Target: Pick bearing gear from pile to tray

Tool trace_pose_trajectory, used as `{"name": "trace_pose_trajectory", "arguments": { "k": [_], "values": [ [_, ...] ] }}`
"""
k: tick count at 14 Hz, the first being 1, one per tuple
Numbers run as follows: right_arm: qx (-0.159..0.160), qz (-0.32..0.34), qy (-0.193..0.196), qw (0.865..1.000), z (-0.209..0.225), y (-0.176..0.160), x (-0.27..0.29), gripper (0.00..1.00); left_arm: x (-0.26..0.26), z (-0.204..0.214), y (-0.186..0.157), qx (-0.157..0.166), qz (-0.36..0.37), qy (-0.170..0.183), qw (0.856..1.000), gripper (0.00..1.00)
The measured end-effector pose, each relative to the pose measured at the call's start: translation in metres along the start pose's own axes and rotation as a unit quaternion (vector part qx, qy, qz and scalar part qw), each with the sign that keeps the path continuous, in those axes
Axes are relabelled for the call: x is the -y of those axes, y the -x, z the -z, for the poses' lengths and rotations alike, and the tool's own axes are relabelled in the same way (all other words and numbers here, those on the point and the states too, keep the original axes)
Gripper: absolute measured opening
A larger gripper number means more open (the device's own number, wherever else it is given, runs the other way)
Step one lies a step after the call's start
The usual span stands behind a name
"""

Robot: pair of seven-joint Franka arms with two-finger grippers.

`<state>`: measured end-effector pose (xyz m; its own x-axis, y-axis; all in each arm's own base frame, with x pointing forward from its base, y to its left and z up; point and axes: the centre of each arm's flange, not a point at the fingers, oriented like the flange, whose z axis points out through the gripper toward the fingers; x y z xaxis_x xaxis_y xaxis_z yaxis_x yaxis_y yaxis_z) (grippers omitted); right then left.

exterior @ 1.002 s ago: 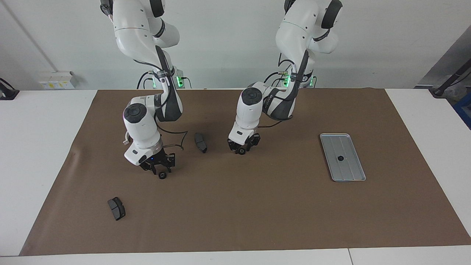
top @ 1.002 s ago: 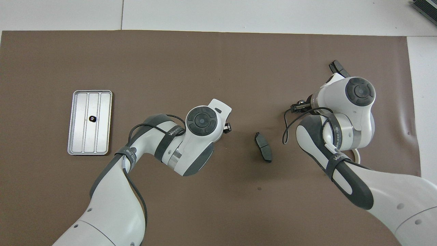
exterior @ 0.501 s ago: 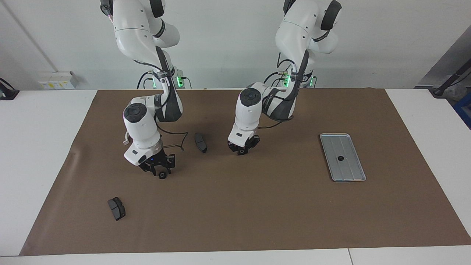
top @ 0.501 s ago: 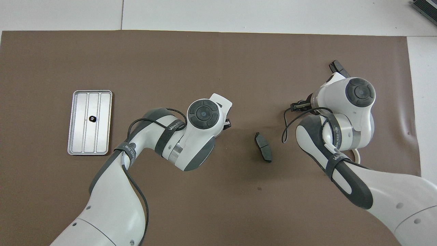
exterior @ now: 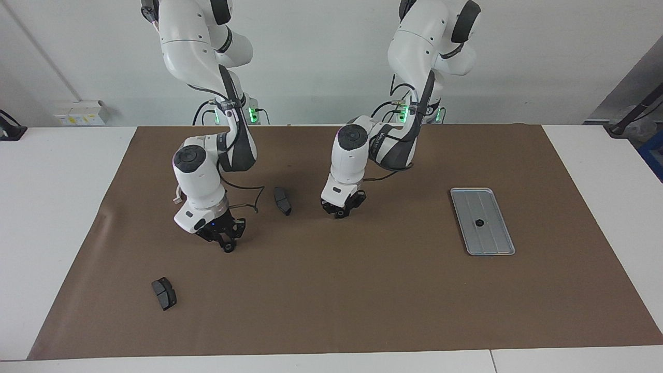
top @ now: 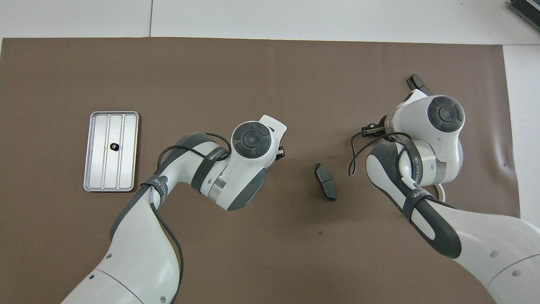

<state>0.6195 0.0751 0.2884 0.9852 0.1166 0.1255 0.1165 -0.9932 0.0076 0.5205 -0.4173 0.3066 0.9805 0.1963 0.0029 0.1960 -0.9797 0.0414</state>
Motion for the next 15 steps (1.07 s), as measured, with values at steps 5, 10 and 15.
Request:
{"name": "trace_pose_trajectory", "arguments": {
  "k": [5,10,15],
  "values": [
    [0.000,-0.001,0.000,1.000,0.000,0.000,0.000,0.33,0.035,0.050,-0.063,-0.006,0.028,-0.002,1.000,0.35],
    [-0.018,-0.096,-0.009,0.995,0.028,-0.011,0.013,0.33,0.173,0.110,-0.143,0.028,-0.053,-0.007,0.998,0.35],
    [0.006,-0.160,-0.030,0.987,0.066,-0.017,0.079,0.33,0.344,0.108,-0.194,0.059,-0.172,0.001,0.983,0.35]
  ]
}}
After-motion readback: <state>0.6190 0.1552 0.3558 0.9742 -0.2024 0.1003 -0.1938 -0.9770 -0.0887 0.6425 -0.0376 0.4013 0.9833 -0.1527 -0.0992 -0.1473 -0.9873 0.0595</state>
